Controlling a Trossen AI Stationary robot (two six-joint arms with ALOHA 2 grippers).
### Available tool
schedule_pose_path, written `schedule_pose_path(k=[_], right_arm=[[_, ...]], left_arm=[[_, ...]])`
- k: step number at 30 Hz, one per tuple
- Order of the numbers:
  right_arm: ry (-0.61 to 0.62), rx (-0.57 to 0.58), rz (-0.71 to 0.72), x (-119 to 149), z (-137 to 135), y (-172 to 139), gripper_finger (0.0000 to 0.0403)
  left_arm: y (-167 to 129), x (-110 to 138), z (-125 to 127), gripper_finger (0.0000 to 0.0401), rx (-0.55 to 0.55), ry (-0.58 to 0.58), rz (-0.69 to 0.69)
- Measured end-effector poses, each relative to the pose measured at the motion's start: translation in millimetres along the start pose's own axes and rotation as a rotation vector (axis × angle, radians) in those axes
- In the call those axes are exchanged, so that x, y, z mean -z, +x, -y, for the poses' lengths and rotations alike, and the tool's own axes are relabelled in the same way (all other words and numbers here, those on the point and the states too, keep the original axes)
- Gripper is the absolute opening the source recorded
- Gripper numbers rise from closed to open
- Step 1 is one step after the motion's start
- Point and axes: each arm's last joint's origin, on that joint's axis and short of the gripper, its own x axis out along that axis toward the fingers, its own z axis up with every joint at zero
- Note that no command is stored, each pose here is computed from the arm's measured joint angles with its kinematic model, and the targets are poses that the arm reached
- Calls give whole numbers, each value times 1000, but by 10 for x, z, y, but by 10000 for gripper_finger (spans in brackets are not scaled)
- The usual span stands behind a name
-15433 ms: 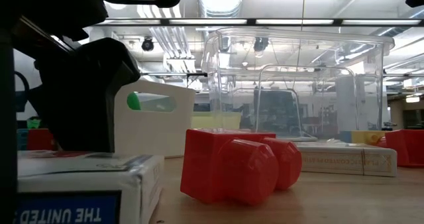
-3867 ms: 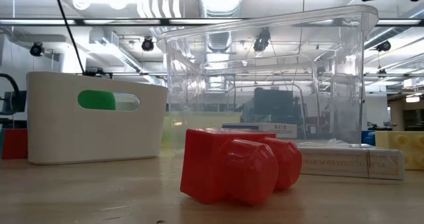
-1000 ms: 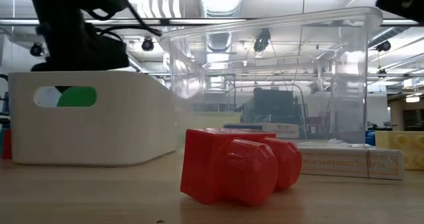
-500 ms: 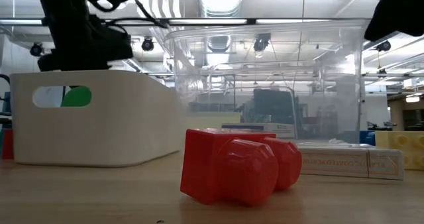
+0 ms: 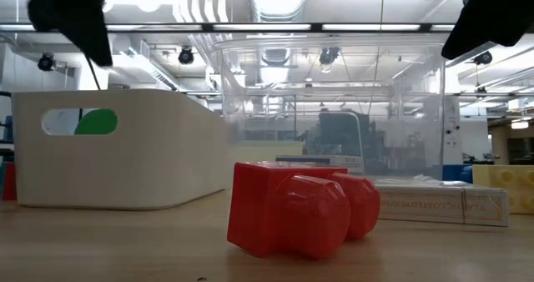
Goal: Pick & Place Toys
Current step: Adjust the white and transparent bins, then put the orange game piece into the yellow bin
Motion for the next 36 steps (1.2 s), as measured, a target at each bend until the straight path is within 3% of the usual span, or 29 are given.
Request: schedule_pose_path(k=[7, 10, 15, 19, 23, 28, 31, 36], right_arm=[[12, -10, 15, -41, 43, -124, 17], [54, -36, 21, -79, 41, -290, 17], [142, -19, -29, -77, 66, -567, 17], [227, 36, -118, -21, 87, -728, 17], [278, 133, -255, 95, 133, -735, 17], [321, 253, -442, 314, 267, -610, 21], [336, 317, -498, 426, 360, -528, 46], [370, 344, -517, 500, 410, -463, 131]], left_arm=[[-123, 202, 246, 0, 190, 49, 98], [-77, 235, 234, 0, 180, 62, 104], [-34, 248, 213, 0, 159, 188, 122], [-33, 210, 207, 0, 113, 272, 224], [-51, 125, 177, 0, 47, 304, 350], [-80, -52, 78, 1, 21, 299, 384], [-97, -155, 9, 9, 11, 277, 392], [-81, -268, -111, 54, -21, 232, 407]])
